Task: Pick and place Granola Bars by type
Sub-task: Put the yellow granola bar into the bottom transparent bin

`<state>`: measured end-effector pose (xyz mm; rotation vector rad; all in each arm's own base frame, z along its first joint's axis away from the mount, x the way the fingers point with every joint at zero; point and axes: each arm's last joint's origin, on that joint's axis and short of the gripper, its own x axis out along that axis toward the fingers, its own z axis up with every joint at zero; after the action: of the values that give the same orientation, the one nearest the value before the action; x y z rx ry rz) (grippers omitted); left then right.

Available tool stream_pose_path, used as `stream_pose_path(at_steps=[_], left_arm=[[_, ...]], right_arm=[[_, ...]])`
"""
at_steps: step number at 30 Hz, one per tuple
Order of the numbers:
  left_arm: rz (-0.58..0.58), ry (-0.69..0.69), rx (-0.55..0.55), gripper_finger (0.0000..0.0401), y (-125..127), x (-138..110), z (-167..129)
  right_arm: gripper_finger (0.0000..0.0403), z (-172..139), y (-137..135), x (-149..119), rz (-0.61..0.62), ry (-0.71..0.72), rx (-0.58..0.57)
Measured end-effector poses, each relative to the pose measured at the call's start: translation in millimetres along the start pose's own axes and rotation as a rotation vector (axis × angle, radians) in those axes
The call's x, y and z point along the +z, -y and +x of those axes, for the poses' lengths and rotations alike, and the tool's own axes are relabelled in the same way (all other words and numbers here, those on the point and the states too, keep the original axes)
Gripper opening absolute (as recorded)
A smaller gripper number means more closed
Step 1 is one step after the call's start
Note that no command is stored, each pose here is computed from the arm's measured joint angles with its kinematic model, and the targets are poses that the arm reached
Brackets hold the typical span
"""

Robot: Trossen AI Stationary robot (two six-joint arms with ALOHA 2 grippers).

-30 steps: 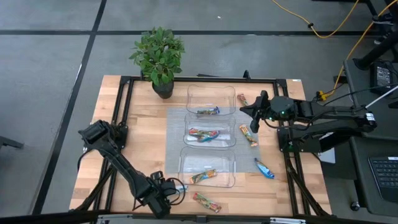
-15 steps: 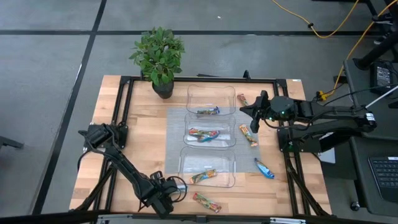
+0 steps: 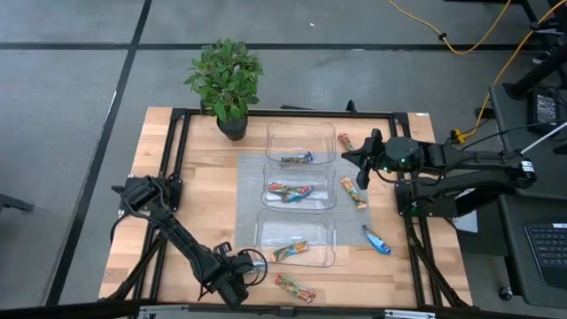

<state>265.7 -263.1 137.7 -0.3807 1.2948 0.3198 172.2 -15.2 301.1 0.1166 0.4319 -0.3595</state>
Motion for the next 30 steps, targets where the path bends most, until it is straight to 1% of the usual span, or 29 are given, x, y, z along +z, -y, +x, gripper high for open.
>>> stream_pose_path(at_steps=[3,7,10,16,20,24,28,30], left_arm=[[0.003,-0.004,-0.006,0.0074,0.8,-1.2,-0.7],[-0.006,0.004,-0.024,0.0068,1.3,-1.0,-4.4],[-0.019,-0.003,-0.064,0.0067,3.1,-1.4,-11.2],[0.006,0.020,-0.158,0.0065,9.5,0.1,-23.0],[0.042,0.066,-0.283,0.0065,20.4,1.7,-33.6],[0.047,0.121,-0.406,0.0065,29.4,7.6,-43.9],[0.052,0.202,-0.535,0.0065,36.7,18.2,-58.7],[0.060,0.254,-0.582,0.0065,39.0,22.5,-66.6]], right_arm=[[0.0008,0.1,-0.1,0.0,-0.001,0.000,0.000],[0.0008,0.0,0.0,0.0,-0.001,0.000,0.000],[0.0008,0.0,0.0,0.0,0.000,0.000,0.000],[0.0008,0.0,0.0,0.0,0.000,0.000,0.000],[0.0008,0.1,0.0,-0.1,0.000,-0.001,0.000],[0.0008,0.1,-0.1,-0.1,-0.001,-0.001,0.000],[0.0008,0.0,0.0,-0.1,0.000,0.000,-0.001],[0.0008,0.0,0.0,0.0,0.000,0.000,0.000]])
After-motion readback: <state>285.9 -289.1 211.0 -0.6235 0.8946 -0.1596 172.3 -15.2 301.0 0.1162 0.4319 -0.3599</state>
